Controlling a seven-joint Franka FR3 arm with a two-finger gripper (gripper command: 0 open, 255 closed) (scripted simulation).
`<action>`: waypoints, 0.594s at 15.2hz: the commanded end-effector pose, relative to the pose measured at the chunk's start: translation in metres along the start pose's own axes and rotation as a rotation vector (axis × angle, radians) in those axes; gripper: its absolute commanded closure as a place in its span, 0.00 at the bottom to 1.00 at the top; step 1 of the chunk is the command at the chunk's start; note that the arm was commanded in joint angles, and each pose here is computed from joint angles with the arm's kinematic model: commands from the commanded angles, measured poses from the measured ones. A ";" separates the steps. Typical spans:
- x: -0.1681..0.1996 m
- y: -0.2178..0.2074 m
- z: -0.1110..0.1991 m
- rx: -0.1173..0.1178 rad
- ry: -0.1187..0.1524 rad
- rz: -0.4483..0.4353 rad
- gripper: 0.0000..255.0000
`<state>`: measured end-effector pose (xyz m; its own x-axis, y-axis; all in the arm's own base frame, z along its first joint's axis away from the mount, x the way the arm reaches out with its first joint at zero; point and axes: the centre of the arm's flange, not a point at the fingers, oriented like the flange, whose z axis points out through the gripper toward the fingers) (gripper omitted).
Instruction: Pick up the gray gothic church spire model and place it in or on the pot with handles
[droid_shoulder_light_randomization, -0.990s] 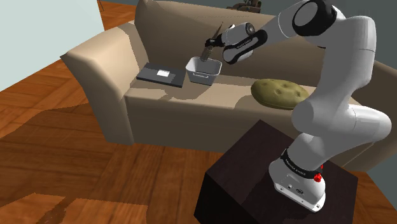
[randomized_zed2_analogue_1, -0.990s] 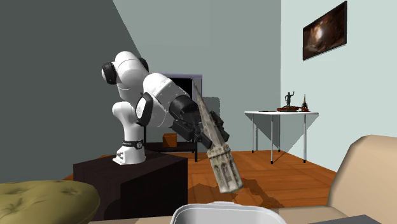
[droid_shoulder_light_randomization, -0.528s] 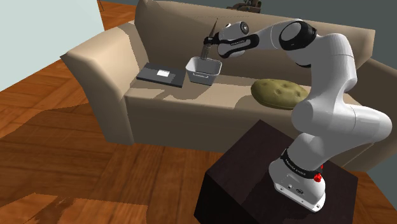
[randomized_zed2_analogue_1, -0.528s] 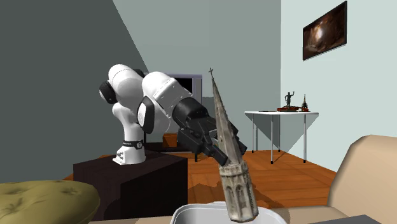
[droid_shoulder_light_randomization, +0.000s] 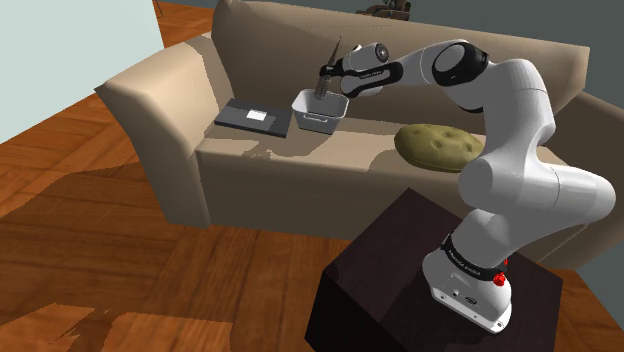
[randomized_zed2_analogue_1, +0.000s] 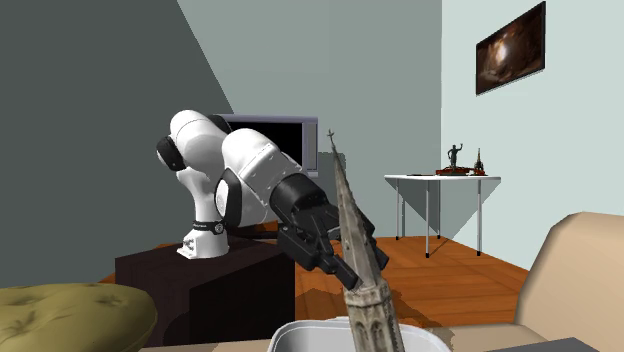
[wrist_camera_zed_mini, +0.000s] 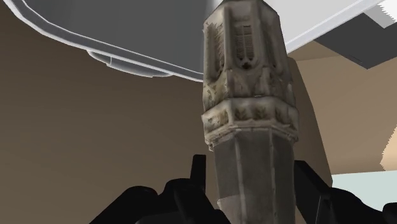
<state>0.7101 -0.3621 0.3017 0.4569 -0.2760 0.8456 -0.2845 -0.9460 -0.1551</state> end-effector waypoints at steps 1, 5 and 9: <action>0.000 0.000 0.000 0.000 0.001 0.000 1.00; 0.000 0.000 0.000 0.000 0.001 0.000 1.00; 0.000 0.000 0.000 0.000 0.001 0.000 0.00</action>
<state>0.7102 -0.3620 0.3015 0.4559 -0.2756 0.8463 -0.2844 -0.9461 -0.1549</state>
